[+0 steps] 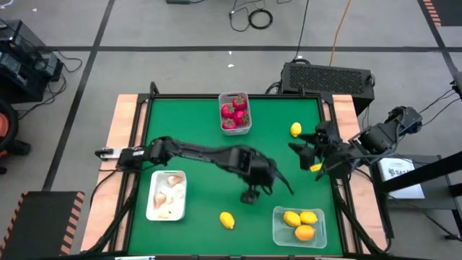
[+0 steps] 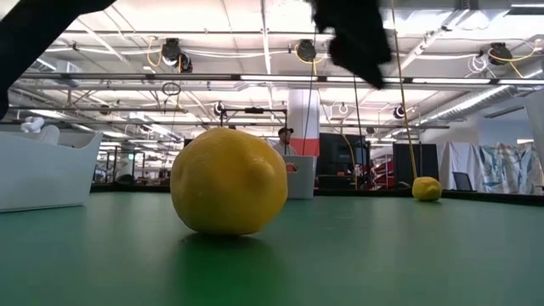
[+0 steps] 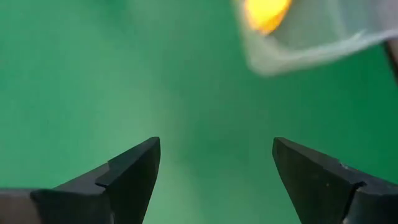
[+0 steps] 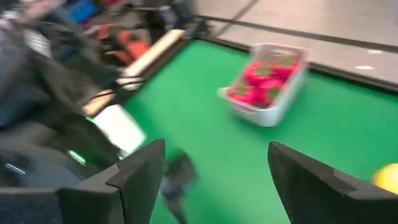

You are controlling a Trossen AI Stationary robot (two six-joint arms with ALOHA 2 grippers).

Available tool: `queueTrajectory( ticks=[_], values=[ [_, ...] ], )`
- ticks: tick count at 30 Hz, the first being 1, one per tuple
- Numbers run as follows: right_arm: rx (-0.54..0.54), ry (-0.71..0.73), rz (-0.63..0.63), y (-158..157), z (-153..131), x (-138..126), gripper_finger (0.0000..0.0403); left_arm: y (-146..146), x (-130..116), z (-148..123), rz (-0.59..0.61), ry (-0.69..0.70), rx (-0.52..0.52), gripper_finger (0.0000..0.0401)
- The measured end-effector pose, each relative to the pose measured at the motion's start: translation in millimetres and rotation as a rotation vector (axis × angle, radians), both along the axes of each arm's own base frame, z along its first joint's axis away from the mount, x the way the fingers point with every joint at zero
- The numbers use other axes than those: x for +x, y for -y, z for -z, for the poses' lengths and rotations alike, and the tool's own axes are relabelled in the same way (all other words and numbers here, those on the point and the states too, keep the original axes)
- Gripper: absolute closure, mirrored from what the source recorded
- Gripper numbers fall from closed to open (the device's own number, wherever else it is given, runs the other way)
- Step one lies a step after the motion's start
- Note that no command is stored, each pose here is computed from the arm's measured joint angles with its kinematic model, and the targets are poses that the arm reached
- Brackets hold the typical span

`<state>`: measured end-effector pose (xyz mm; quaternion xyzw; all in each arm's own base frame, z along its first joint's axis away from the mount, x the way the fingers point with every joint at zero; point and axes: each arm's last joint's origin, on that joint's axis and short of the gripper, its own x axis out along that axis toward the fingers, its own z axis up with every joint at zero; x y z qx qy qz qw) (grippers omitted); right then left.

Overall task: Sort produce into baskets
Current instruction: Put the lemon into the transparent bin

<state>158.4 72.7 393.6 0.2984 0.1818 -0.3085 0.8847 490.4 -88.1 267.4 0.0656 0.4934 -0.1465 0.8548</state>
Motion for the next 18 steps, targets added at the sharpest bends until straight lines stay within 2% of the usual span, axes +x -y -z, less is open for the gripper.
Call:
queueTrajectory(
  ticks=[6, 10, 13, 18],
  values=[
    [-0.031, -0.155, 0.182, 20, 16, 5, 0.0129, -22, -35, -25, -0.024, -0.196, 0.024, 0.0083],
    [-0.022, -0.244, 0.315, 30, 27, 15, 0.0129, -26, -52, -39, -0.038, -0.261, 0.059, 0.0083],
    [0.008, -0.361, 0.367, 42, 37, 26, 0.0129, -27, -67, -49, -0.051, -0.311, 0.107, 0.0083],
    [0.068, -0.578, 0.384, 70, 53, 47, 0.0129, -30, -97, -92, -0.085, -0.248, 0.09, 0.0083]
  ],
)
